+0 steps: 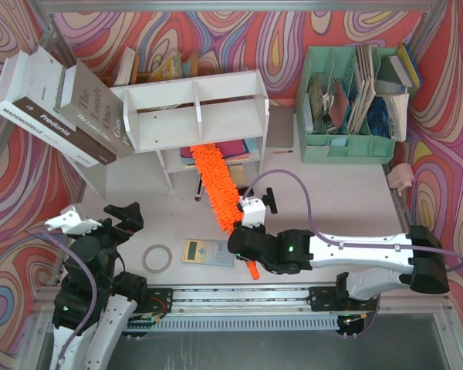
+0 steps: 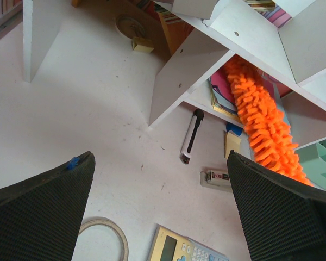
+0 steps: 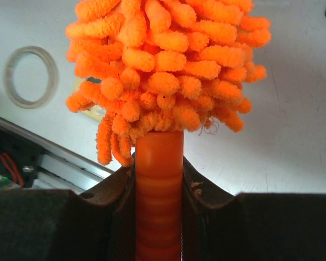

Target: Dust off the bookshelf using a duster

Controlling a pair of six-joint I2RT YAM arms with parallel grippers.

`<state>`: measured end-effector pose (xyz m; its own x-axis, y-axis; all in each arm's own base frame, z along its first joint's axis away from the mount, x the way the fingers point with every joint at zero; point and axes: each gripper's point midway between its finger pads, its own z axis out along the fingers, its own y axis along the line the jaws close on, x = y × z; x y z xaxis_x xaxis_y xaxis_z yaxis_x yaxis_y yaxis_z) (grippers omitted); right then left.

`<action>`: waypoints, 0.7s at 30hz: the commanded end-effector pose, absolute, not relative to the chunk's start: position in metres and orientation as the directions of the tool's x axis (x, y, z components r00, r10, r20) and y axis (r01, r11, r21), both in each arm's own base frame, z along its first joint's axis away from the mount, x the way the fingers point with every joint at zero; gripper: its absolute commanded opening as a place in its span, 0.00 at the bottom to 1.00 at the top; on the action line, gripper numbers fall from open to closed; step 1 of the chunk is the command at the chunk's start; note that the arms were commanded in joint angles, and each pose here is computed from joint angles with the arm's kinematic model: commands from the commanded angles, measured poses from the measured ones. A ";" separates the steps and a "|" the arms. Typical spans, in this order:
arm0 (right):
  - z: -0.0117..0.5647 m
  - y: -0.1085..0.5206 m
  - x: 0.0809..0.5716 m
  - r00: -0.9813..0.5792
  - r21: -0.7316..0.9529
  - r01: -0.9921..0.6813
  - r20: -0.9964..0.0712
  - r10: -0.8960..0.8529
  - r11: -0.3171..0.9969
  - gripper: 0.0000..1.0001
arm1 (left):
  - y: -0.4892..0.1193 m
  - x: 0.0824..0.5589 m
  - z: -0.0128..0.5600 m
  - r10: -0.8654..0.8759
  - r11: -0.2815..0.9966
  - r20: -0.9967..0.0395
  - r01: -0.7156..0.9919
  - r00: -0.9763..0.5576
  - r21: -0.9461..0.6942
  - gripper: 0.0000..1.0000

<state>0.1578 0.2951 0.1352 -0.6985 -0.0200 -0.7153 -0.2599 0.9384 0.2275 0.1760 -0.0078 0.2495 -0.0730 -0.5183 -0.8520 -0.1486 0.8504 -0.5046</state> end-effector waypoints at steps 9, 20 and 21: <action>0.193 0.341 0.169 -0.634 0.359 -0.354 -0.771 0.061 0.864 0.00 | -0.006 0.175 0.249 -0.522 0.847 -0.851 -0.150 -0.059 -0.509 0.98; 0.173 0.358 0.169 -0.648 0.315 -0.386 -0.762 -0.012 0.867 0.00 | -0.006 0.175 0.249 -0.522 0.847 -0.851 -0.151 -0.057 -0.510 0.98; 0.184 0.359 0.170 -0.636 0.325 -0.393 -0.771 0.001 0.860 0.00 | -0.006 0.175 0.249 -0.523 0.847 -0.851 -0.150 -0.056 -0.510 0.98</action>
